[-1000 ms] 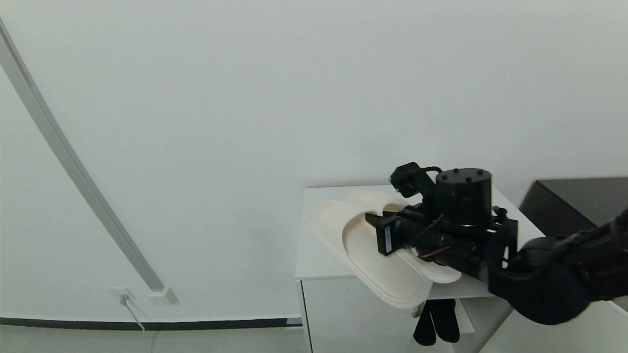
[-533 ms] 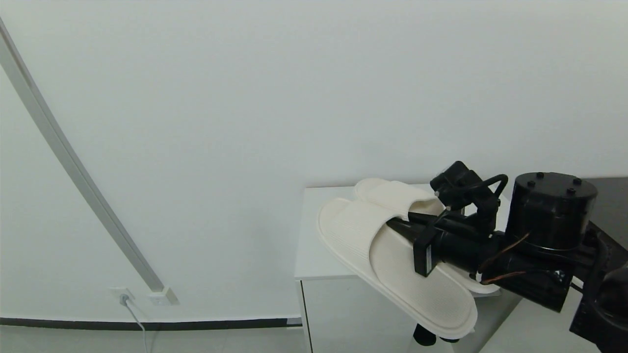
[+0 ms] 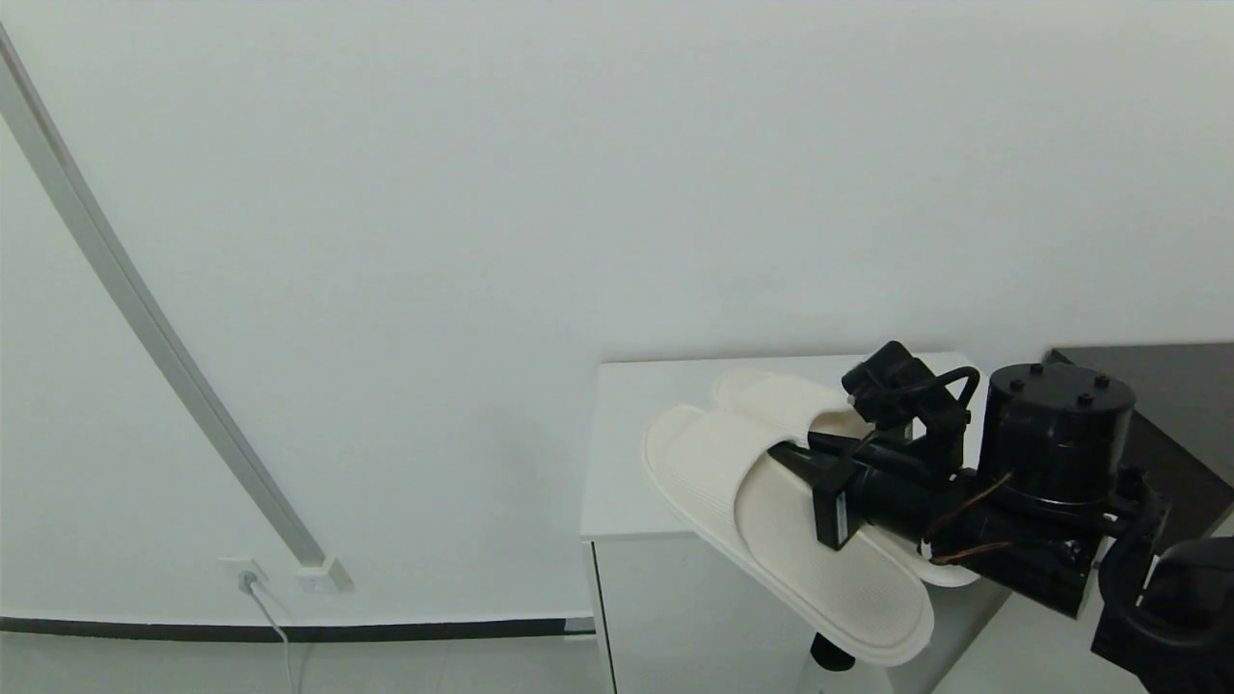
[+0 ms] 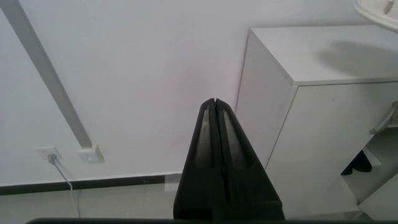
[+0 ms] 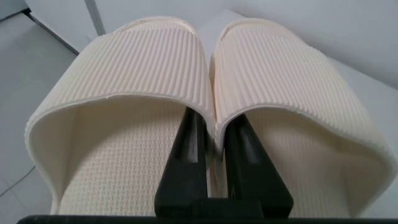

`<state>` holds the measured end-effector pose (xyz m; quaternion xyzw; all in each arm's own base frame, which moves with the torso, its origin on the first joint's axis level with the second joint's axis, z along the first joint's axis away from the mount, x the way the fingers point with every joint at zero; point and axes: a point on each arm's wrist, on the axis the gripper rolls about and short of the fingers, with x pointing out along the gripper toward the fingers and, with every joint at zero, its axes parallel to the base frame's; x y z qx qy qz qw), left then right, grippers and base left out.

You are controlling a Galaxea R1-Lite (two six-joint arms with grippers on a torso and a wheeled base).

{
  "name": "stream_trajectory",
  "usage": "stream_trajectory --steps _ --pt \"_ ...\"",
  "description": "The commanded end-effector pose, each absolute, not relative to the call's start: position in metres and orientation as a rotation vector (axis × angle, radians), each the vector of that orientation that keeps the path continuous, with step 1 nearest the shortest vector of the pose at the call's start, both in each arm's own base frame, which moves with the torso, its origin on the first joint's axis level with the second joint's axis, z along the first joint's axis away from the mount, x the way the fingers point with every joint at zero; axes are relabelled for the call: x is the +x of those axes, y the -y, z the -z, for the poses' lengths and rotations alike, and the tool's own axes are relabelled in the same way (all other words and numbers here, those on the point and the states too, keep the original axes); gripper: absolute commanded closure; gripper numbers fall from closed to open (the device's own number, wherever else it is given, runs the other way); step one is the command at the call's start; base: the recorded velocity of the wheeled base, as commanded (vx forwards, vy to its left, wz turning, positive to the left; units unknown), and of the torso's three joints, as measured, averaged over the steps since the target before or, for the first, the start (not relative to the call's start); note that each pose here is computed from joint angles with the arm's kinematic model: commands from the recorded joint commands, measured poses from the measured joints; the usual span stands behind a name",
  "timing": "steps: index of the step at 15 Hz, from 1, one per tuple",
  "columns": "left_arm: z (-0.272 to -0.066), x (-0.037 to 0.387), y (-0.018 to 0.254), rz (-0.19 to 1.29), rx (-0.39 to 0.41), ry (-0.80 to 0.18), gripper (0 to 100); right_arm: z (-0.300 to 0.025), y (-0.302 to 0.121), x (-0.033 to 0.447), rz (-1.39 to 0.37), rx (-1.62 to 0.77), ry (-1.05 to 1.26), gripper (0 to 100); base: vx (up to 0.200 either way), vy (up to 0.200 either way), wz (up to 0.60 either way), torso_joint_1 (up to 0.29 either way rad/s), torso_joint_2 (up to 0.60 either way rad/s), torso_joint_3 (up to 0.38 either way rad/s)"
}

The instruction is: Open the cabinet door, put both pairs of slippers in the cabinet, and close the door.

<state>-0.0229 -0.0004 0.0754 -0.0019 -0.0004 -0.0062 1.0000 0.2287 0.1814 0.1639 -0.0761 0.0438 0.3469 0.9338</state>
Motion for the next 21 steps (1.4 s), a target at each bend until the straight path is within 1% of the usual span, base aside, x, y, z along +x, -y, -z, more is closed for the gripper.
stream_trajectory --steps 1,3,15,21 --pt "-0.0755 -0.0228 0.0004 0.012 -0.005 0.000 100 -0.1621 -0.1820 0.2290 -0.712 -0.158 -0.095 100 -0.200 0.000 0.00 -0.002 0.01 0.002" --pt "-0.0759 -0.0229 0.0004 0.011 -0.005 0.002 100 -0.1627 -0.1819 0.2288 -0.712 -0.157 -0.092 100 -0.200 0.000 0.00 -0.017 0.00 0.005" --pt "-0.0755 -0.0228 0.0004 0.011 -0.006 0.000 100 -0.1593 -0.1814 0.2261 -0.716 -0.163 -0.105 100 0.000 0.000 0.00 0.000 0.00 0.000" --pt "-0.0759 -0.0229 0.0004 0.011 -0.006 0.002 100 -0.1563 -0.1807 0.2245 -0.718 -0.169 -0.116 100 0.000 -0.200 0.00 0.002 0.00 0.003"
